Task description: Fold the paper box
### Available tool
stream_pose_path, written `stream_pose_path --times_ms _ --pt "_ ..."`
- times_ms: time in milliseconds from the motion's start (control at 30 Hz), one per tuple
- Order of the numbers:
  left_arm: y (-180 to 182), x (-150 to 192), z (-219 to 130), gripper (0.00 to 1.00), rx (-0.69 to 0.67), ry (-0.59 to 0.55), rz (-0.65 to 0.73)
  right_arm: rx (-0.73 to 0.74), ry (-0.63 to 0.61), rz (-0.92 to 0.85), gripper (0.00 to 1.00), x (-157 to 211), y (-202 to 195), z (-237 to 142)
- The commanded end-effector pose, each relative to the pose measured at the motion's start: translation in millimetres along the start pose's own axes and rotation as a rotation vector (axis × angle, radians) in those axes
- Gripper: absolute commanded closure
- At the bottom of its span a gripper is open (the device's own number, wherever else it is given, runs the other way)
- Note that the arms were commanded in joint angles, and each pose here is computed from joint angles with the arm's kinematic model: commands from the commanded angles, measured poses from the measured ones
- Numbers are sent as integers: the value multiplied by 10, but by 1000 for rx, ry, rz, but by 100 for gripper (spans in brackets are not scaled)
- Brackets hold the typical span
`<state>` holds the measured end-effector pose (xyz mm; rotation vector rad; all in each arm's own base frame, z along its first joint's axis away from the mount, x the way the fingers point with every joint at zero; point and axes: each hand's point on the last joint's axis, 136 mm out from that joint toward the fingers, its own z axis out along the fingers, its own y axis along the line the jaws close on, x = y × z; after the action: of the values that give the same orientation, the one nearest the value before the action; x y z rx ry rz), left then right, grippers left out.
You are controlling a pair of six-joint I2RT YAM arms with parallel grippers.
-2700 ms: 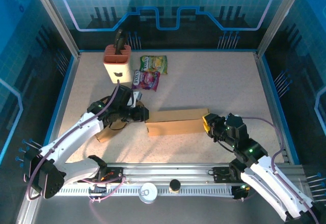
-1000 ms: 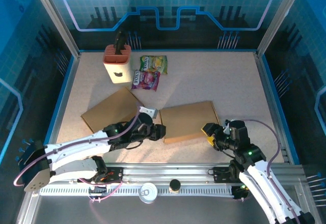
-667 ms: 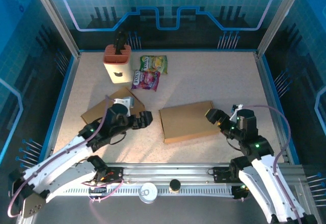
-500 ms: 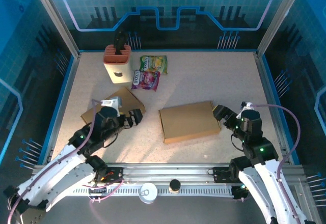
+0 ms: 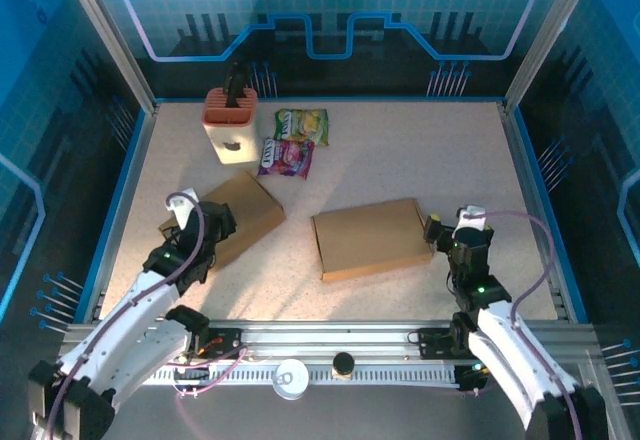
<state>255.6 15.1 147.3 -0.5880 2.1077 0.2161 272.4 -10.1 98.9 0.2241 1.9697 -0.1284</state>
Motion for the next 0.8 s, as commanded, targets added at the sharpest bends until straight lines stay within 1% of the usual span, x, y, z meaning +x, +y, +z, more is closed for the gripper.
stream_pose_path --times_ms 0,133,200,267,367,400,467,633,767 --pt "-4 -108 123 1 -11 -96 80 -21 -224 -38 0 -493 79 95" --pt "-57 -235 185 1 31 -179 102 -95 -274 -48 0 -563 278 316" --pt "-74 -256 246 1 51 -219 120 -98 -305 -118 0 -664 367 408" --pt "-98 -263 324 1 88 -251 109 -92 -280 -129 0 -655 352 504" --pt "-167 -207 452 1 170 -264 103 -131 -308 -112 0 -556 351 645" --pt "-186 -194 492 1 178 -264 126 -160 -301 -114 0 -458 374 694" --pt "-230 -183 583 1 195 -258 151 -179 -251 -134 0 -448 437 742" --pt "-357 -182 775 1 235 -245 192 -142 -271 -113 0 -481 368 754" --pt "-453 -285 845 1 253 -294 196 -133 -258 -110 0 -484 355 783"
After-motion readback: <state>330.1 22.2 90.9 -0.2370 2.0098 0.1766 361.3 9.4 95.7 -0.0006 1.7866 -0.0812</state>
